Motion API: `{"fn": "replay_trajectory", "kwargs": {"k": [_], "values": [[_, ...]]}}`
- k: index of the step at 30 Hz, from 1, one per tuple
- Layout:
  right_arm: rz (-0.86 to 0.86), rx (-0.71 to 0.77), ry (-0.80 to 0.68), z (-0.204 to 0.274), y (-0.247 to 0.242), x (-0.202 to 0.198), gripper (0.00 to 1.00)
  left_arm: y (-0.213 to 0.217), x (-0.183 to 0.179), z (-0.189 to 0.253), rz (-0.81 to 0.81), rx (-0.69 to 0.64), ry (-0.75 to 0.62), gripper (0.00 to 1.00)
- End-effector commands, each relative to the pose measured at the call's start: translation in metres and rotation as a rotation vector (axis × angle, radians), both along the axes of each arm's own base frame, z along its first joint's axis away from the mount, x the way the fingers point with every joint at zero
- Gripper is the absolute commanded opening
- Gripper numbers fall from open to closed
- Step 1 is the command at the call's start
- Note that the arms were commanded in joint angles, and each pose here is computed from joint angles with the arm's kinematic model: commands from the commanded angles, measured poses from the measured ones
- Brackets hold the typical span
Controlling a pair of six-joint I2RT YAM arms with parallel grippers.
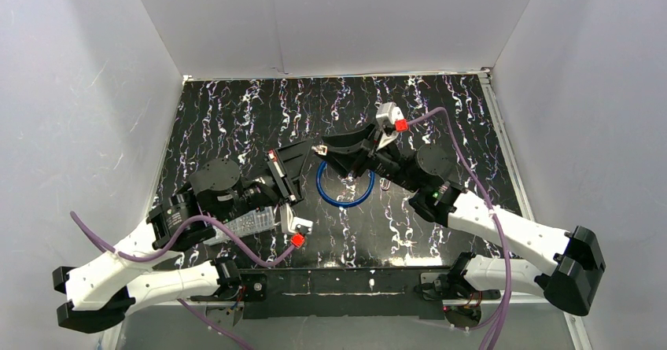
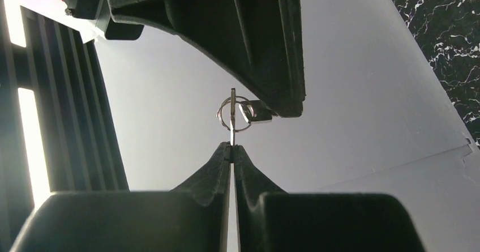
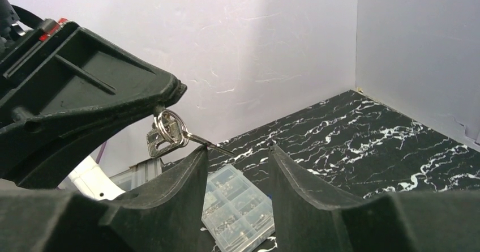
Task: Unlock with the key
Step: Pick up the key from the center of the board.
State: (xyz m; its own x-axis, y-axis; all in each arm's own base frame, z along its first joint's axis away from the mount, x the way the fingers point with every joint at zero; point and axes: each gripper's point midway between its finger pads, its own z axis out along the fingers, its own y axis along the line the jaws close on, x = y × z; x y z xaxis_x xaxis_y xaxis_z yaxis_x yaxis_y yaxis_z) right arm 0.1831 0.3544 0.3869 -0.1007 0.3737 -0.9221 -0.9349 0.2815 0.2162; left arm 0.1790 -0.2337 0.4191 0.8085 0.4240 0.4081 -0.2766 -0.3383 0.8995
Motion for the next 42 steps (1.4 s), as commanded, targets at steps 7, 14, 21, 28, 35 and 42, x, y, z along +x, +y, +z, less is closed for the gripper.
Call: {"fn": "replay_trajectory", "kwargs": {"k": [7,14,21,28,35,42], "values": [[0.015,0.152,-0.1,0.061,-0.007,-0.011,0.31,0.009,-0.001,0.019,0.032,-0.069,0.056,0.0],[-0.045,0.161,-0.085,0.061,-0.015,-0.004,0.01,0.017,0.0,0.019,0.081,-0.109,0.212,0.0],[-0.2,0.186,-0.046,0.057,-0.037,0.016,0.01,0.026,-0.01,-0.004,0.115,-0.081,0.444,0.0],[-0.041,0.116,-0.008,0.039,-0.038,-0.018,0.25,0.031,-0.031,-0.014,0.217,-0.18,0.875,0.0],[0.201,0.091,0.12,0.021,-0.041,-0.062,0.39,0.025,-0.057,-0.046,0.356,-0.199,1.273,0.0],[0.25,0.144,0.19,0.023,-0.045,-0.066,0.51,0.016,-0.064,-0.057,0.471,-0.24,1.561,0.0]]}}
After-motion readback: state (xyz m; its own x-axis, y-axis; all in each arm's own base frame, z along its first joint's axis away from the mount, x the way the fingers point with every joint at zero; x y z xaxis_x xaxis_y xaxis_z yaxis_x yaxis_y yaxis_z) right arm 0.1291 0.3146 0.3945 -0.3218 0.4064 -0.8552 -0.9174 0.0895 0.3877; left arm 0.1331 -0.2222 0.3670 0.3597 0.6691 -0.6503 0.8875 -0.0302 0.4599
